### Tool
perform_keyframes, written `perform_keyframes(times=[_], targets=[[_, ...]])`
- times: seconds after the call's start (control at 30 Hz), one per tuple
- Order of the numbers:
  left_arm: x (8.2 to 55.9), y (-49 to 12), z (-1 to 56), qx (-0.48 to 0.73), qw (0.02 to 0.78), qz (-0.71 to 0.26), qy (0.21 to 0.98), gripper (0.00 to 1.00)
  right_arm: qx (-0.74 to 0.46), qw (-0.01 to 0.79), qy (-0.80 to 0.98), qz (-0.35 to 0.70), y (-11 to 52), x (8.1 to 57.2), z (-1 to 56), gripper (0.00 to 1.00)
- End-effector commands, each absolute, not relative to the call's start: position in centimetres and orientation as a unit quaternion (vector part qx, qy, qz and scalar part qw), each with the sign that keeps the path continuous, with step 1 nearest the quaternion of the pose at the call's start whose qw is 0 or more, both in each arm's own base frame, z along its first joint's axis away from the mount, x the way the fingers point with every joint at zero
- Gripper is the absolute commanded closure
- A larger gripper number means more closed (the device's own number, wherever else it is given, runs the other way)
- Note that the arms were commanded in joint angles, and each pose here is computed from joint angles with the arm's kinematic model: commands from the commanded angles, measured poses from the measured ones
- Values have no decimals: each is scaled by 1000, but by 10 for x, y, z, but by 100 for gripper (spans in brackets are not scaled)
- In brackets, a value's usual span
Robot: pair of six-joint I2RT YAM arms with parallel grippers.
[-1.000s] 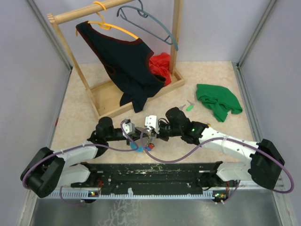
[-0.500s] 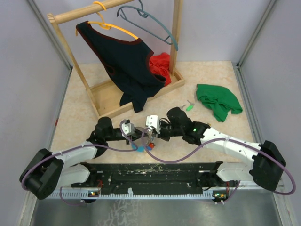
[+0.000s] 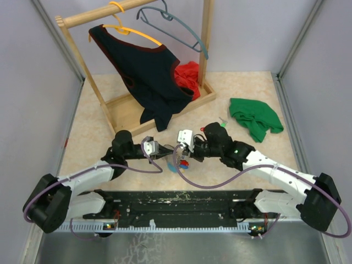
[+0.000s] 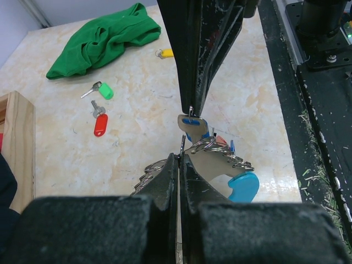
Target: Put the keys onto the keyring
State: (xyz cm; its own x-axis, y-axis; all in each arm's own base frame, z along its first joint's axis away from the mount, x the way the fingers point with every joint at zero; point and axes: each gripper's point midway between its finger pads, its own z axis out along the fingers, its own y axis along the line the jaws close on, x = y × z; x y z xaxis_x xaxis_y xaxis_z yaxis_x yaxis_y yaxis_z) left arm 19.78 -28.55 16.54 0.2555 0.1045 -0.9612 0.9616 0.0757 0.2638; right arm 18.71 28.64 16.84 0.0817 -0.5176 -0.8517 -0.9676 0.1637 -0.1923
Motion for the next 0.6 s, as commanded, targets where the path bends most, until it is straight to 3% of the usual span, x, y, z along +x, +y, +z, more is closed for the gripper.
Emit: perform_keyframes(times=[0.0, 0.57], targets=[[202, -287, 185, 573, 576, -369, 452, 100, -590, 472, 601, 260, 287, 193, 199, 100], [203, -289, 186, 574, 574, -373, 449, 100, -622, 486, 552, 267, 297, 190, 212, 100]])
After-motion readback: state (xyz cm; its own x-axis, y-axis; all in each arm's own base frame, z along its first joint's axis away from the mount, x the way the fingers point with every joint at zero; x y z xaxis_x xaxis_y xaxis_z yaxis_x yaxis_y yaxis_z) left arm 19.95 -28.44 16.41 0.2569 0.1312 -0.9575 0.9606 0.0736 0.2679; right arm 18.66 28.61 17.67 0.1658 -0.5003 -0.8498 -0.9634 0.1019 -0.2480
